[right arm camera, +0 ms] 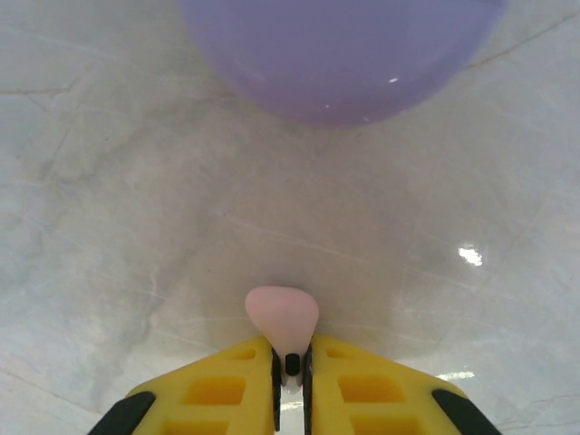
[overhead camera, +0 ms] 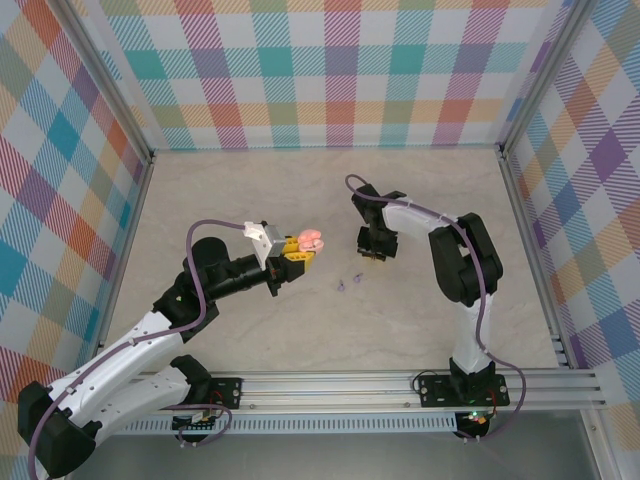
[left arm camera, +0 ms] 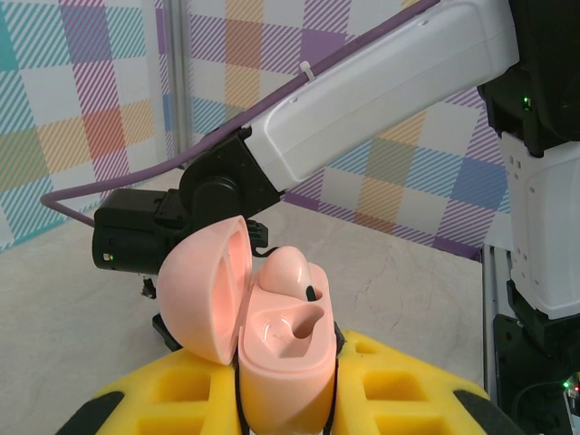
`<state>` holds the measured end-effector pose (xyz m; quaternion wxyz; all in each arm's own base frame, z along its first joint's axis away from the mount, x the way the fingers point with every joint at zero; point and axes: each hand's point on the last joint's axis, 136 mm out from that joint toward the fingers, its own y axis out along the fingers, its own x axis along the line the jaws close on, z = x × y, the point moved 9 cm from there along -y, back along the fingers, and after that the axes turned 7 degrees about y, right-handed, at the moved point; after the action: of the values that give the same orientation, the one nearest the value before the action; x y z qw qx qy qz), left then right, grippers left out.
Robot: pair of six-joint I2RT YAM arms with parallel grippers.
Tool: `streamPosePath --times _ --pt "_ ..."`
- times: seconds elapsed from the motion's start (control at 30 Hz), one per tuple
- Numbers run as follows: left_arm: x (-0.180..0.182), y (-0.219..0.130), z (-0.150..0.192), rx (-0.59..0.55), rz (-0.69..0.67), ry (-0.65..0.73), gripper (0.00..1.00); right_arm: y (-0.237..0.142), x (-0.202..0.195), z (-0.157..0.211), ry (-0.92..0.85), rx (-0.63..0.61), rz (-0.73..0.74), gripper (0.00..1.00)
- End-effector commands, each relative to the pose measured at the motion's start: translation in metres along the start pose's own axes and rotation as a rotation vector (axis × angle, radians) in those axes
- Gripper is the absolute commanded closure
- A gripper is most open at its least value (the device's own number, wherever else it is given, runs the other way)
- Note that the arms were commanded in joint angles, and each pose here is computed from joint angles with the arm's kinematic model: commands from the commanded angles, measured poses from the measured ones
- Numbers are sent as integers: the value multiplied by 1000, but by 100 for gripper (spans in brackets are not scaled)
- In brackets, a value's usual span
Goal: Insert the wireless bluetooth earbuds into the charging case
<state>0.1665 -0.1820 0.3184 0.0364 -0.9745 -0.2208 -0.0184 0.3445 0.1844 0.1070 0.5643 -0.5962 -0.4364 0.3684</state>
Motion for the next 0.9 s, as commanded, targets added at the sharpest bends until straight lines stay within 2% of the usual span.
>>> streamPosePath --times 0.0,0.17,0.33,0.43,0.5,0.63,0.87 --pt "-3 -1 -3 -30 8 11 85 2 -7 2 -178 16 46 85" --pt "-3 0 -3 -28 8 9 85 -2 -12 11 -364 56 17 86" --pt "-3 0 -3 -27 9 10 85 -4 -18 21 -421 82 -21 84" --pt "-3 0 -2 -25 7 9 85 -3 -19 22 -412 79 -20 80" --pt "-3 1 -3 -25 10 9 85 -3 -18 19 -401 69 -9 70" --pt "-3 0 -4 -24 11 11 84 -6 -15 15 -394 55 -13 62" --pt "-2 1 -5 -27 11 14 85 -14 -5 4 -400 50 -9 58"
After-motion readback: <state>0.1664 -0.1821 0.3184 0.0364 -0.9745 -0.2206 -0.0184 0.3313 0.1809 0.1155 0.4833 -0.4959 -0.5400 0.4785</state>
